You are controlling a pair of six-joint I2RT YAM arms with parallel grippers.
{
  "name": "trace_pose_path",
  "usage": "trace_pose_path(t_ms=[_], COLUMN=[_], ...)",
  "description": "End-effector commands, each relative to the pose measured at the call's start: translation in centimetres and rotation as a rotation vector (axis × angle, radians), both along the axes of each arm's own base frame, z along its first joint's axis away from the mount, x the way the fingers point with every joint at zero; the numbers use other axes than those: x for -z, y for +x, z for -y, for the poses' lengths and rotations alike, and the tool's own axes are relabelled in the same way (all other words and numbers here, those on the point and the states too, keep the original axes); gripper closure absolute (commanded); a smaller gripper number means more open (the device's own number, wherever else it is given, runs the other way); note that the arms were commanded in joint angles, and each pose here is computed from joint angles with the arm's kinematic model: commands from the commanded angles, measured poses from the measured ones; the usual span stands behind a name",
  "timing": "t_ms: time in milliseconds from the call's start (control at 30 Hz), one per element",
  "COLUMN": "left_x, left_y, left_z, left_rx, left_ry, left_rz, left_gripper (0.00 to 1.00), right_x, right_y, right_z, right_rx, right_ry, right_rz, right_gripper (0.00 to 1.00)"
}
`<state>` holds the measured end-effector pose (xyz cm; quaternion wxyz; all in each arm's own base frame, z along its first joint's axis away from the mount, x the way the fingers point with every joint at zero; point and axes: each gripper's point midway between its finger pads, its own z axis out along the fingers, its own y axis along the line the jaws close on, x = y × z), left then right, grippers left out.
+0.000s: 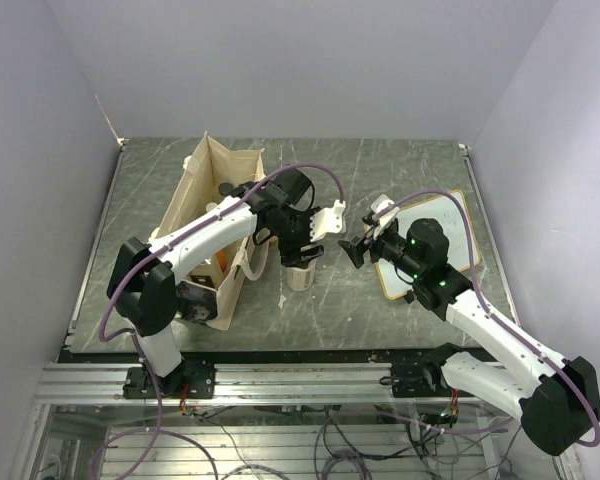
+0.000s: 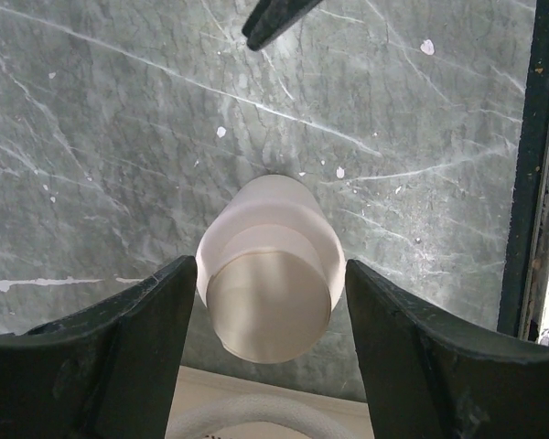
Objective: Place the personal care products into the canvas bag
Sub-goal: Pick up the care product from the center of the board.
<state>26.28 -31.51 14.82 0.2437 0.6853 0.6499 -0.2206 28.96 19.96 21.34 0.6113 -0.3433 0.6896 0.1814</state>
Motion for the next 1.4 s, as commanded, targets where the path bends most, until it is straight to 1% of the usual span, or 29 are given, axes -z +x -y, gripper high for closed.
trace_pose_path(t_ms=[0,200,300,367,567,600,633,900,1100,1267,1367], left_x=[0.6,0.8,0.7,0.6,-1.5,-1.8,-2.4,-7.2,-11.3,-16.6,-20.8], left_y=[-0.5,-0.6,-0.5,-0.5,0.2,0.2,0.4,1.3,1.0,0.7,0.4], left_z=[0.3,0.0,0.1,0.2,0.8,0.9,0.9,0.8,0.6,-0.2,-0.9], left_rx=[0.029,0.035,0.033,0.032,-0.008,-0.013,-0.020,-0.044,-0.062,-0.108,-0.137], left_ry=[-0.001,0.008,0.002,0.000,-0.047,-0.053,-0.061,-0.126,-0.185,-0.255,-0.322], left_rz=[-0.007,-0.005,0.000,0.003,0.028,0.032,0.041,0.126,0.165,0.231,0.280], left_gripper=[0.24,0.33,0.41,0.50,0.86,0.91,0.93,0.93,0.93,0.93,0.93], right_x=[-0.7,-0.5,-0.4,-0.5,-0.5,-0.5,-0.6,-0.5,-1.2,-1.6,-2.5], right_y=[0.5,0.6,0.6,0.7,1.3,1.4,1.4,1.5,1.6,2.6,3.0], right_z=[-0.1,-0.5,-0.6,-0.7,0.2,0.2,0.3,0.6,0.2,0.2,-0.4], right_rx=[-0.004,-0.021,-0.026,-0.027,0.004,0.004,0.007,0.011,-0.014,0.025,0.006], right_ry=[0.021,0.021,0.021,0.022,0.020,0.019,0.017,0.000,-0.012,-0.008,-0.001], right_rz=[0.014,0.008,0.003,0.002,0.003,0.001,0.002,-0.004,0.003,-0.040,-0.039], right_gripper=[0.23,0.23,0.23,0.23,0.23,0.23,0.23,0.23,0.23,0.23,0.23])
